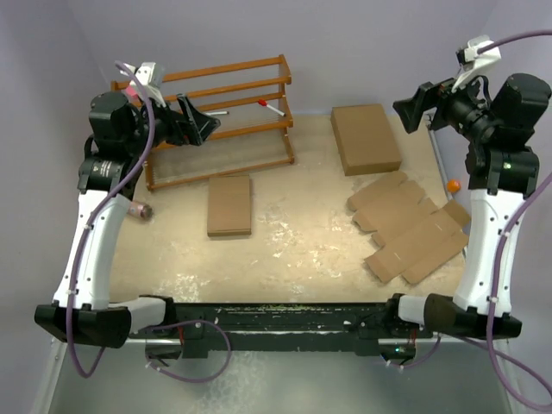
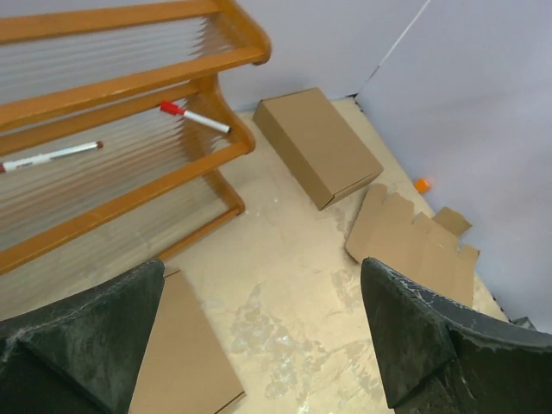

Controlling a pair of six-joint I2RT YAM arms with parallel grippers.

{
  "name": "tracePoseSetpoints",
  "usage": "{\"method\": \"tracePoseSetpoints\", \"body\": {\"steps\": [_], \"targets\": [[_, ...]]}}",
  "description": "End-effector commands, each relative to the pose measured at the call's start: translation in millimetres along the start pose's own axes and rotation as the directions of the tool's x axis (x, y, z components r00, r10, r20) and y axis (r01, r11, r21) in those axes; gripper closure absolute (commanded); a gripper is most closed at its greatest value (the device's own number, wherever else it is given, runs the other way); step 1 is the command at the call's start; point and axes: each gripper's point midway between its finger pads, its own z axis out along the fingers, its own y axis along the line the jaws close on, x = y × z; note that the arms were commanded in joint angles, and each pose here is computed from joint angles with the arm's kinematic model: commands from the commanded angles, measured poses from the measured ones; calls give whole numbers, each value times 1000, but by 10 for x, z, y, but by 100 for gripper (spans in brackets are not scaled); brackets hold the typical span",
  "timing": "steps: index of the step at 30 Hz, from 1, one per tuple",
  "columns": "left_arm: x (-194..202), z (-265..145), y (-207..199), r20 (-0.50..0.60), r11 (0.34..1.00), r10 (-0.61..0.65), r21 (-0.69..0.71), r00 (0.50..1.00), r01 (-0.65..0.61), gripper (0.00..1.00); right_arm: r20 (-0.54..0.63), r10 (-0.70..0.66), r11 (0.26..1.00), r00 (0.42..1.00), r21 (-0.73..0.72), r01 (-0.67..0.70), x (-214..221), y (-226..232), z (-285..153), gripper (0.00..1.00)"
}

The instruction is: Fold the paper box

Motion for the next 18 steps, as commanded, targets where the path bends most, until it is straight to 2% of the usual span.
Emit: {"method": "tracePoseSetpoints", "body": {"steps": [1,6,11,18], "targets": [[73,78,195,-13,999,-37,-8,999,36,2,-35,38,997,999,69,-36,138,-250,136,0],[281,177,270,-63,998,-64,11,996,65,2,-78,87,989,993,127,-77,321,-495,286,0],[538,283,86,-123,993,-89,71,988,98,2,-104,103,983,989,163,-85,480,-623,332,0],[991,374,-352,-206,968,-119,194,971,159,2,-155,2,1000,988,4,-2,781,-368,363,0]]}}
